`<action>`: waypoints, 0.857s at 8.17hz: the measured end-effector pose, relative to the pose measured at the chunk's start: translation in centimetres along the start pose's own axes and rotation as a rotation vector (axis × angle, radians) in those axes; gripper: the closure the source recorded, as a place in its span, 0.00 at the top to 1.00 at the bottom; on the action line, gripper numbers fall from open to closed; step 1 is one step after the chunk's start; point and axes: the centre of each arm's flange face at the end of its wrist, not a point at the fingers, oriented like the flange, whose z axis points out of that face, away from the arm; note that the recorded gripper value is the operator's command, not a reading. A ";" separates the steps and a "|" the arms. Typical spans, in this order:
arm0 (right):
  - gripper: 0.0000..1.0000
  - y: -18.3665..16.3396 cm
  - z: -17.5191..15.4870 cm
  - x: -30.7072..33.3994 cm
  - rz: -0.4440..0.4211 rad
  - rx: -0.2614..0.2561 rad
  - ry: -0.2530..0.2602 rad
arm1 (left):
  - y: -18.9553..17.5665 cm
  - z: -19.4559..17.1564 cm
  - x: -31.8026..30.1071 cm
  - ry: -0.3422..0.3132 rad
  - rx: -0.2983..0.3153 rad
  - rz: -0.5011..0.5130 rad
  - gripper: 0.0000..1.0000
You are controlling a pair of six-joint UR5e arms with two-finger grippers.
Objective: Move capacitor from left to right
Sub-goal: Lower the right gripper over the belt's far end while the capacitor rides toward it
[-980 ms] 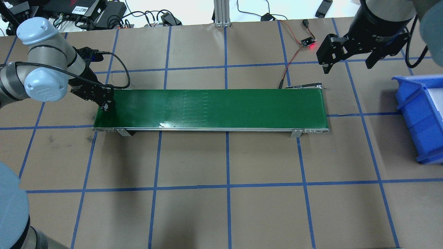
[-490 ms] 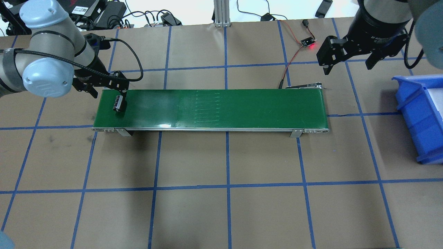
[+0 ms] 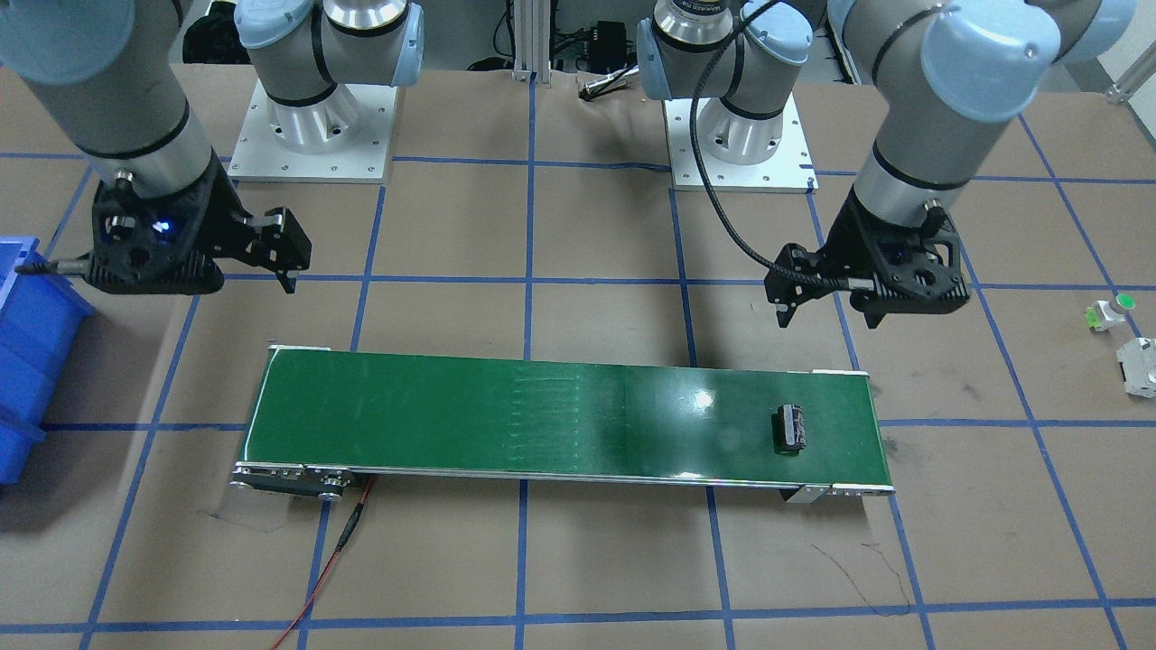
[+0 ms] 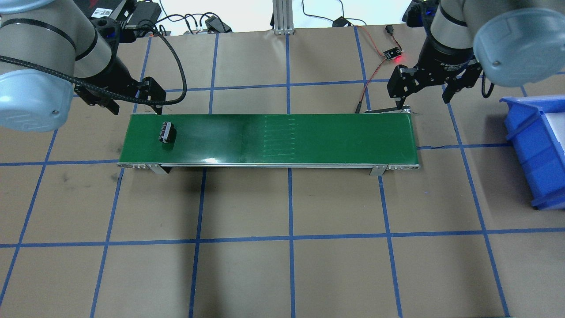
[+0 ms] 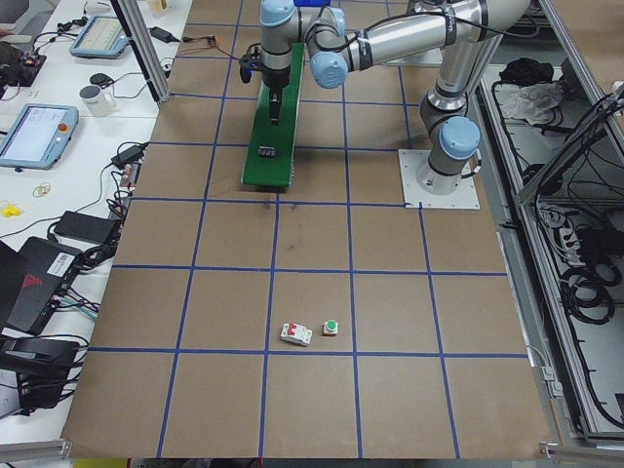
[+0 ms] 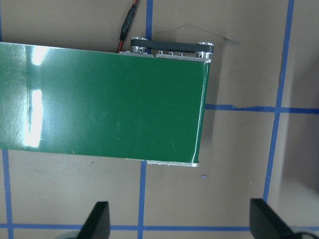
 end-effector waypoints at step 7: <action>1.00 -7.3 9.7 0.7 0.016 0.034 -0.110 | 1.4 -1.2 4.1 0.000 0.004 0.076 1.00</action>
